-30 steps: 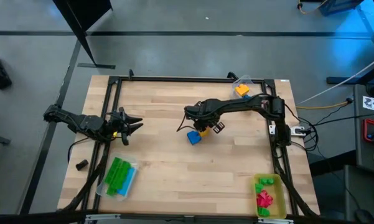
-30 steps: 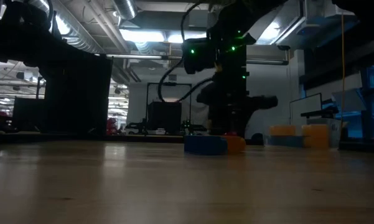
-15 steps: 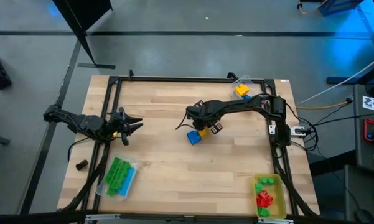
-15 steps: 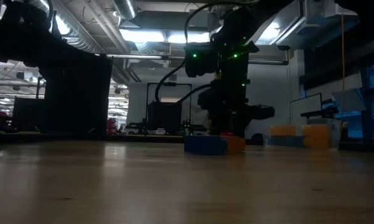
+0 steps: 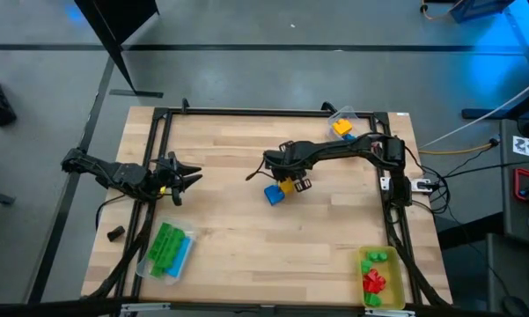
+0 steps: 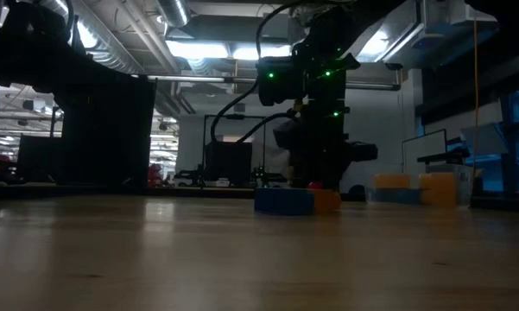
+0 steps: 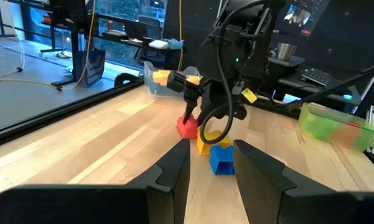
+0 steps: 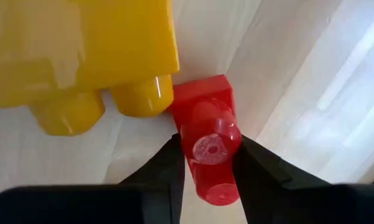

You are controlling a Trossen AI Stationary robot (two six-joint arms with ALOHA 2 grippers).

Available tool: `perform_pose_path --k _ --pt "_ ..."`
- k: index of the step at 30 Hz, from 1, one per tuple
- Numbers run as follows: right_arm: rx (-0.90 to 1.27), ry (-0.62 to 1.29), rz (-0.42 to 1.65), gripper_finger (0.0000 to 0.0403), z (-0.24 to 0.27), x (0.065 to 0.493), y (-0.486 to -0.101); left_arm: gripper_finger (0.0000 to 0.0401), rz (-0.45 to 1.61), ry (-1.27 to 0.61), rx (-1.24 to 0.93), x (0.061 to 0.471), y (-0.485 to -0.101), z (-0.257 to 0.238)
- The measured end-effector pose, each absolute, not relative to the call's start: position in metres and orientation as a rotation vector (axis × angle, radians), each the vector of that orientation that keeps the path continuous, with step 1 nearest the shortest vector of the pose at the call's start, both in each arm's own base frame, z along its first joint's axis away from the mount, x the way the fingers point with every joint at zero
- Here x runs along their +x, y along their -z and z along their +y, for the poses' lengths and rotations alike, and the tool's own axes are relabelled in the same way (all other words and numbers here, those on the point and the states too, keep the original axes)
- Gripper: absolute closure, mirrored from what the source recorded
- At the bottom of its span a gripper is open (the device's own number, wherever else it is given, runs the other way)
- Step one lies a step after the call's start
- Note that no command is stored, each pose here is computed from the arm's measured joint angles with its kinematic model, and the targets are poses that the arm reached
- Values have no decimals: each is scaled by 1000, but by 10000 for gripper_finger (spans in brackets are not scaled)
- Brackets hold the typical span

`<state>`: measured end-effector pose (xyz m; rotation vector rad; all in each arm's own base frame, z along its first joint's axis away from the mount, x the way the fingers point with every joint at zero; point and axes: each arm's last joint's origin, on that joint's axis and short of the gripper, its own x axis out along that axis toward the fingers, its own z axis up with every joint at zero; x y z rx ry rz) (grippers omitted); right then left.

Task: Sort blocks by size
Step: Put the 2 stud red game piece into the yellow transparent bin

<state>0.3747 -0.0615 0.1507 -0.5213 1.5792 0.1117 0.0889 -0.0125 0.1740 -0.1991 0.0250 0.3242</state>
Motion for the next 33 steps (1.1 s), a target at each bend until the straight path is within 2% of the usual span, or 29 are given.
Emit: perform_pose_path --k 6,11,23,33 --pt "-356 -40 1642 286 -59 367 -150 294 25 -324 -199 89 -174 -13" --pt "-316 -12 1676 283 -59 365 -152 294 25 -324 -199 89 -174 -13" --pt "-235 -50 1728 283 -58 371 -186 294 25 -324 -199 89 -174 -13" --pt "-146 -76 1795 320 -53 364 -188 294 25 -324 -199 89 -174 -13"
